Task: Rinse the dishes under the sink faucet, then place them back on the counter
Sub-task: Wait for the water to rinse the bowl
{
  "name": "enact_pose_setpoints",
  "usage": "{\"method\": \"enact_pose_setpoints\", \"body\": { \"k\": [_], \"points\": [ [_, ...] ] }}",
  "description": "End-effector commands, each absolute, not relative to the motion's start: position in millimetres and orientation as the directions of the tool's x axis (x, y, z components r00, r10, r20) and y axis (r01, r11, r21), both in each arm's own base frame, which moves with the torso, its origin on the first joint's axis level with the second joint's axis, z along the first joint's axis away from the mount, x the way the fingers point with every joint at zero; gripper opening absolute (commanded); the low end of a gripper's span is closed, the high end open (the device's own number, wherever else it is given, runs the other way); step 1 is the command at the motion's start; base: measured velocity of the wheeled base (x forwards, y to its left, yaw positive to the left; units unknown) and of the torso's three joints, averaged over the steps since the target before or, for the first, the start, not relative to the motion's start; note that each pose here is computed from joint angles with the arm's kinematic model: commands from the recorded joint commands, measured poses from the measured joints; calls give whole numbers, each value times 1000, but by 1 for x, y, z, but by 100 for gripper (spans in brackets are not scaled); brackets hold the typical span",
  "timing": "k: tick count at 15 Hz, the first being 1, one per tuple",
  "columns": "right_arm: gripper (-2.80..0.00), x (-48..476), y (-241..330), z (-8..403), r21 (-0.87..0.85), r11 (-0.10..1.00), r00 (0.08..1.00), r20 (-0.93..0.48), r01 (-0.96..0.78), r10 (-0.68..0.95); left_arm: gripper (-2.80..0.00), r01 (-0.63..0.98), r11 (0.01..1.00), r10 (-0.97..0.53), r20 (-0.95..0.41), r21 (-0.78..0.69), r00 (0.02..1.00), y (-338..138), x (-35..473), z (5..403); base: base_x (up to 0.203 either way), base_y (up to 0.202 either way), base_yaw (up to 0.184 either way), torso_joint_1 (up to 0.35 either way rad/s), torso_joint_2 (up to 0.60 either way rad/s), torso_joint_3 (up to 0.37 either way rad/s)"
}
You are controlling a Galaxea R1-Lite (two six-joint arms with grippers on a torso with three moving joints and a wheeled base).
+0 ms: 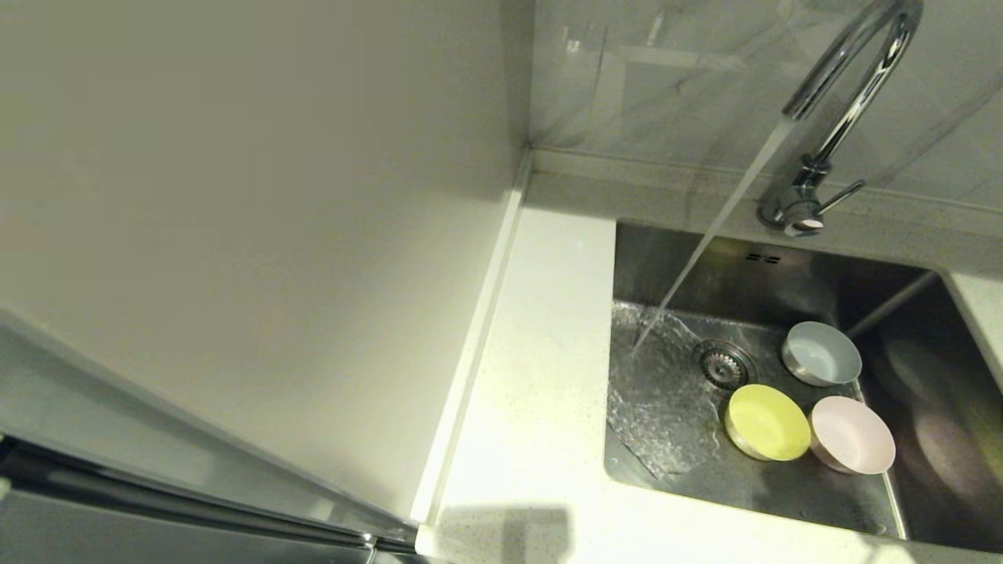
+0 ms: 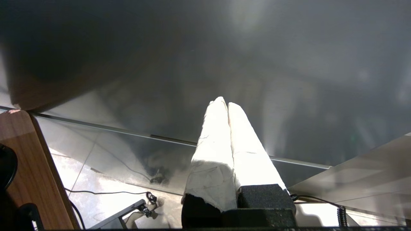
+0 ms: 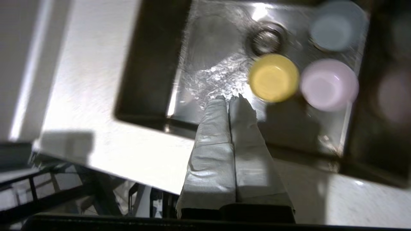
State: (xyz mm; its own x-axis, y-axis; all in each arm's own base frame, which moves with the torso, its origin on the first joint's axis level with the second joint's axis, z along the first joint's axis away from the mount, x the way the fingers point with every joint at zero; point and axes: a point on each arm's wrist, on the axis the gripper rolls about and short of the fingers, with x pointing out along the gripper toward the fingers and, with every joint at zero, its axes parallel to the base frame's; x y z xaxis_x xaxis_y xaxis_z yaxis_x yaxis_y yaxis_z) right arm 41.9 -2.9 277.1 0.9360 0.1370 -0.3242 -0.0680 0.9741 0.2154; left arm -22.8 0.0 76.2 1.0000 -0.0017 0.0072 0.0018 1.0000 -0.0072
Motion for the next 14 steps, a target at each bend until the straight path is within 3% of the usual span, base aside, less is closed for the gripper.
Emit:
{"method": "enact_pose_setpoints", "body": {
  "k": [1, 4, 9, 14],
  "points": [
    [-280, 8, 8, 253, 113, 974, 964, -161, -196, 213, -280, 2, 1000, -2, 5, -8, 1000, 0, -23, 75, 0, 0, 0, 0, 0, 0],
    [-280, -2, 9, 220, -16, 971, 970, -59, -238, 236, -280, 2, 1000, -2, 5, -8, 1000, 0, -23, 75, 0, 0, 0, 0, 0, 0],
    [-280, -13, 8, 157, -37, 977, 975, -82, -209, 205, -280, 2, 1000, -2, 5, -8, 1000, 0, -23, 75, 0, 0, 0, 0, 0, 0],
    [-280, -5, 3, 124, -27, 994, 983, -156, -103, 97, -280, 2, 1000, -2, 5, -8, 1000, 0, -23, 75, 0, 0, 0, 0, 0, 0]
  ]
}}
